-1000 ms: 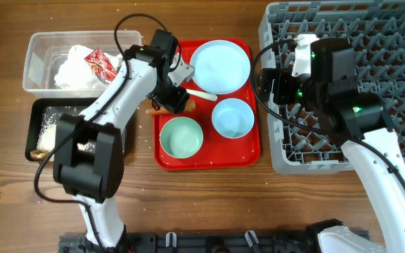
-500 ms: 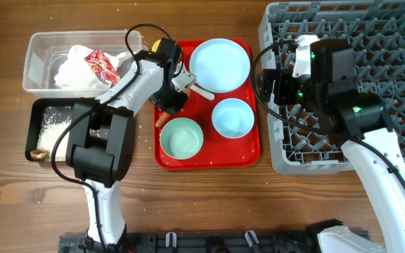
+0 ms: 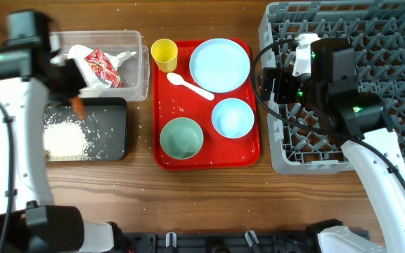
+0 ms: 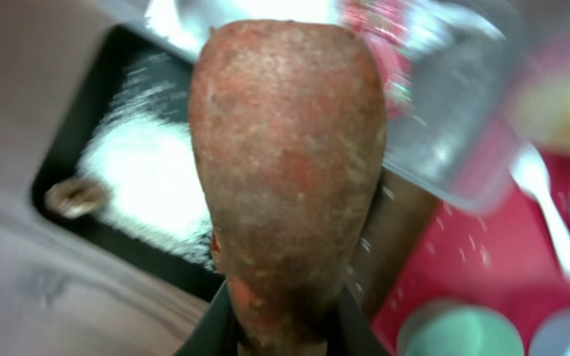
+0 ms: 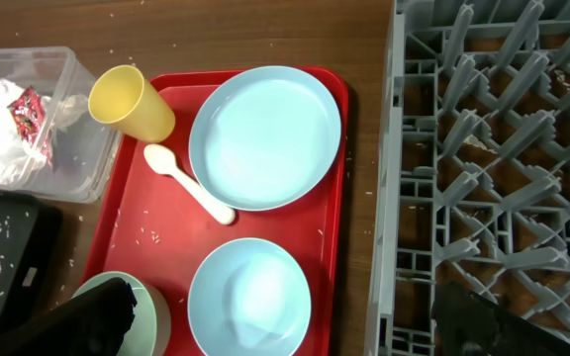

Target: Sort waste into correct bins and load items into the dishwasher rack

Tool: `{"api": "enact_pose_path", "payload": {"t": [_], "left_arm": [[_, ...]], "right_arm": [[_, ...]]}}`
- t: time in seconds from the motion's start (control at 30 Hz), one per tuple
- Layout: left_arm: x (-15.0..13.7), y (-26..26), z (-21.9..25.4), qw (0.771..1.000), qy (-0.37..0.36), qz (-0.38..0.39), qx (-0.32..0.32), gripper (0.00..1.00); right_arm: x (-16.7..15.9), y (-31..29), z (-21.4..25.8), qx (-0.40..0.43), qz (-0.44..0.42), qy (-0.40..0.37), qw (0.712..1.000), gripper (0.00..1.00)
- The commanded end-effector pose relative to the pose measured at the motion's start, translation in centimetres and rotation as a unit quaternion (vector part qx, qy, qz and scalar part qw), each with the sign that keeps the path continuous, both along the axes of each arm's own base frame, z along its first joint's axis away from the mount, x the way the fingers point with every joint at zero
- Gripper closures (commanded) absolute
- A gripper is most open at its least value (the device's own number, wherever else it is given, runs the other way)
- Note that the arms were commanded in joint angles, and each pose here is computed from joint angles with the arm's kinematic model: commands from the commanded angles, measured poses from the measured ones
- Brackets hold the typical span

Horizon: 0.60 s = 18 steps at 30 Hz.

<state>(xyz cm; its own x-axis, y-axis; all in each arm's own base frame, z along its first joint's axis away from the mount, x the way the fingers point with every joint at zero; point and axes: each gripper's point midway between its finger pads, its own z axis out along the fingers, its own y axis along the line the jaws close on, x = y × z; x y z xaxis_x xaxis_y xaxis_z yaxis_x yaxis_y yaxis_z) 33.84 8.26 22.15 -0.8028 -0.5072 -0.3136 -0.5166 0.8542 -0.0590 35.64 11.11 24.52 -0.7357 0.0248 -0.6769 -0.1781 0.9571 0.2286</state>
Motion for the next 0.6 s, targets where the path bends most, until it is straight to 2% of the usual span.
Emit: {"api": "enact_pose_path", "payload": {"t": [0.0, 0.07, 0.1, 0.23, 0.3, 0.37, 0.43, 0.5, 0.53, 0.57], "left_arm": [[-3.5, 7.4, -2.4, 0.964, 0.001, 0.262, -0.037, 0.96], [-5.6, 9.3, -5.7, 0.917, 0.013, 0.393, -0.065, 0.96], [-6.0, 9.4, -7.2, 0.908, 0.016, 0.413, -0.07, 0.96], [-5.1, 8.0, -15.4, 0.88, -0.017, 0.466, -0.092, 0.96], [-4.6, 7.1, -17.8, 0.879, -0.039, 0.465, -0.097, 0.96], [-4.0, 6.5, -18.4, 0.885, -0.05, 0.453, -0.098, 0.72], [-3.6, 6.3, -18.3, 0.887, -0.054, 0.448, -0.099, 0.57], [-3.4, 6.4, -18.2, 0.887, -0.06, 0.447, -0.099, 0.48], [-2.9, 6.3, -18.1, 0.891, -0.065, 0.437, -0.106, 0.39], [-1.6, 5.7, -17.7, 0.911, -0.08, 0.386, -0.121, 0.26]], "right_arm": [[0.5, -0.1, 0.7, -0.013, 0.003, -0.014, 1.0, 0.0], [0.7, 0.0, 0.8, -0.012, 0.003, -0.018, 1.0, 0.0], [0.7, -0.1, 0.9, -0.013, 0.002, -0.019, 1.0, 0.0], [0.9, -0.5, 0.9, -0.022, -0.009, -0.022, 0.999, 0.0], [0.8, -0.6, 0.7, -0.022, -0.01, -0.018, 1.0, 0.0], [0.6, -0.6, 0.6, -0.023, -0.01, -0.014, 1.0, 0.0], [0.6, -0.6, 0.6, -0.023, -0.01, -0.014, 1.0, 0.0], [0.6, -0.6, 0.6, -0.023, -0.009, -0.014, 1.0, 0.0], [0.6, -0.6, 0.6, -0.023, -0.01, -0.014, 1.0, 0.0], [0.7, -0.6, 0.6, -0.023, -0.009, -0.015, 1.0, 0.01]]}}
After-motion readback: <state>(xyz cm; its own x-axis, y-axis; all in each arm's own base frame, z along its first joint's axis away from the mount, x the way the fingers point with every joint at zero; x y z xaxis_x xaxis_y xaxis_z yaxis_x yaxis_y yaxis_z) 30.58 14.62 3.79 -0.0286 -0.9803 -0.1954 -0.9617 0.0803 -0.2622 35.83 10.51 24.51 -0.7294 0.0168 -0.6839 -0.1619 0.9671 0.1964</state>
